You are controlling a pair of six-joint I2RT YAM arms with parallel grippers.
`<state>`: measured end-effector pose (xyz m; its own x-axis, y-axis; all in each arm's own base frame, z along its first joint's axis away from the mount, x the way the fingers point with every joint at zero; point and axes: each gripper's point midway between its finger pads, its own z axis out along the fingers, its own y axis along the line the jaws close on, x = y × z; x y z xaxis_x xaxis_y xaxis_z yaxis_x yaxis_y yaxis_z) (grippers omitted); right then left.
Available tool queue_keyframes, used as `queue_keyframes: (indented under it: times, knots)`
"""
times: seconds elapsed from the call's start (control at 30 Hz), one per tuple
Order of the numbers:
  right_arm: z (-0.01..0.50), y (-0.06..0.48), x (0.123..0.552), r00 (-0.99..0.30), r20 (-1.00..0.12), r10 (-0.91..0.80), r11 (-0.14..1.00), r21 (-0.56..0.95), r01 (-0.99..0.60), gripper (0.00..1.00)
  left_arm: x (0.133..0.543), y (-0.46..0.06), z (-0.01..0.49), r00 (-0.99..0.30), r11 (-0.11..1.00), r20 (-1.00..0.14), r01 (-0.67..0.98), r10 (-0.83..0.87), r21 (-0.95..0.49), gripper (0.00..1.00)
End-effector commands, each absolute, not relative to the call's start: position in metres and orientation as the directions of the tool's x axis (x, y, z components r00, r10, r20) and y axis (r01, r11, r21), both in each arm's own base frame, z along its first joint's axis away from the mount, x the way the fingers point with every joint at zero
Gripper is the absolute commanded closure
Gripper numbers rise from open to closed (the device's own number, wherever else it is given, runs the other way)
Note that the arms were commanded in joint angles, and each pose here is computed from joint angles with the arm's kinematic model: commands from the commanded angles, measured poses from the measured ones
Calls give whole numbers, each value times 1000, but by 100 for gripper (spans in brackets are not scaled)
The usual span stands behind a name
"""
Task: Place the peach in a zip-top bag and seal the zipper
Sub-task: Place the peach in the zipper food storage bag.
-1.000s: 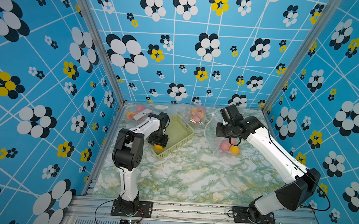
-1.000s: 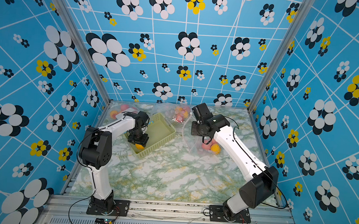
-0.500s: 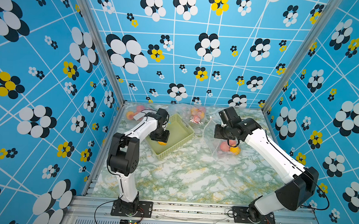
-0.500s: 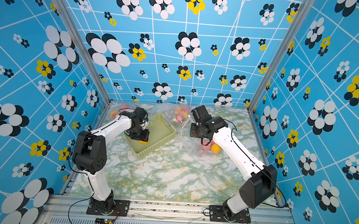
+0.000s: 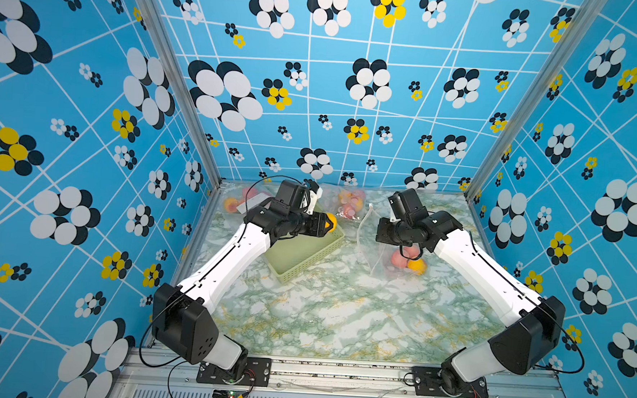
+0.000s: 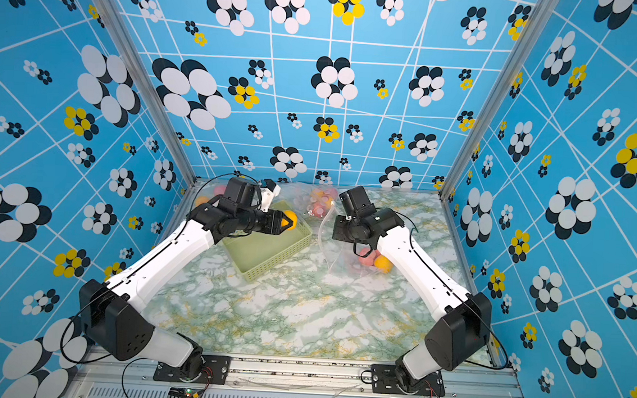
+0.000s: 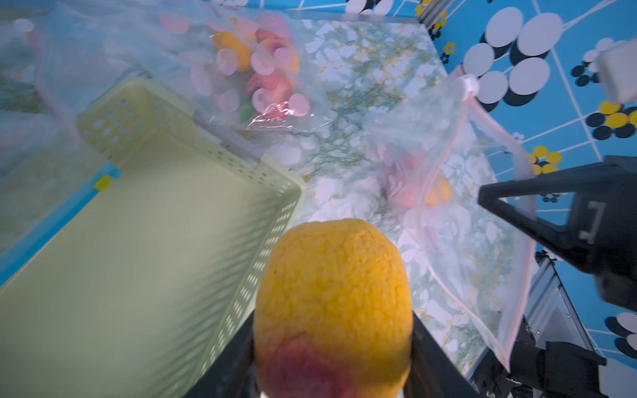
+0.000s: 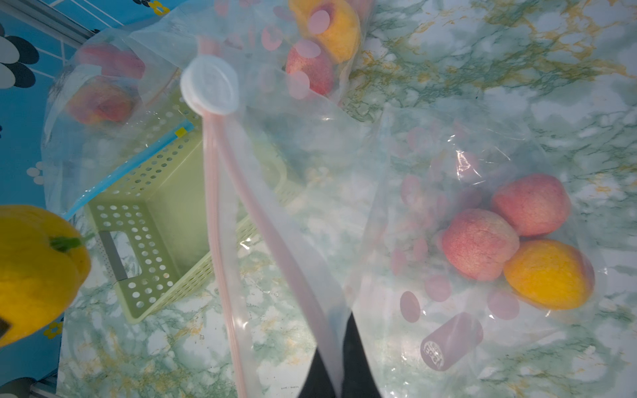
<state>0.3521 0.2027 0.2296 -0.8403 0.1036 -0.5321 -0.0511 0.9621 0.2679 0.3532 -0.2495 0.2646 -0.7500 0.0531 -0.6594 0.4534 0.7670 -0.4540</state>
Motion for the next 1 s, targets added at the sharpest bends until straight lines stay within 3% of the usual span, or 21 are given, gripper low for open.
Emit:
queue_keyframes:
  times: [0.0,0.3,0.57,0.87,0.97]
  knots:
    - [239,209,349,-833,-539,127,944,324,-65,100,347,-290,301,-689,660,-725,543,-3,-519,52]
    - [246,209,344,-828,-543,136,937,343,-71,100,349,-350,288,-689,604,-724,593,37,-533,51]
    - [249,209,343,-826,-545,142,934,350,-70,100,354,-367,265,-698,631,-714,580,60,-515,48]
    - [256,204,342,-820,-557,128,945,321,-70,100,353,-375,265,-688,631,-721,596,84,-497,21]
    - [257,200,342,-816,-564,126,950,305,-65,100,351,-373,276,-666,624,-742,614,81,-483,20]
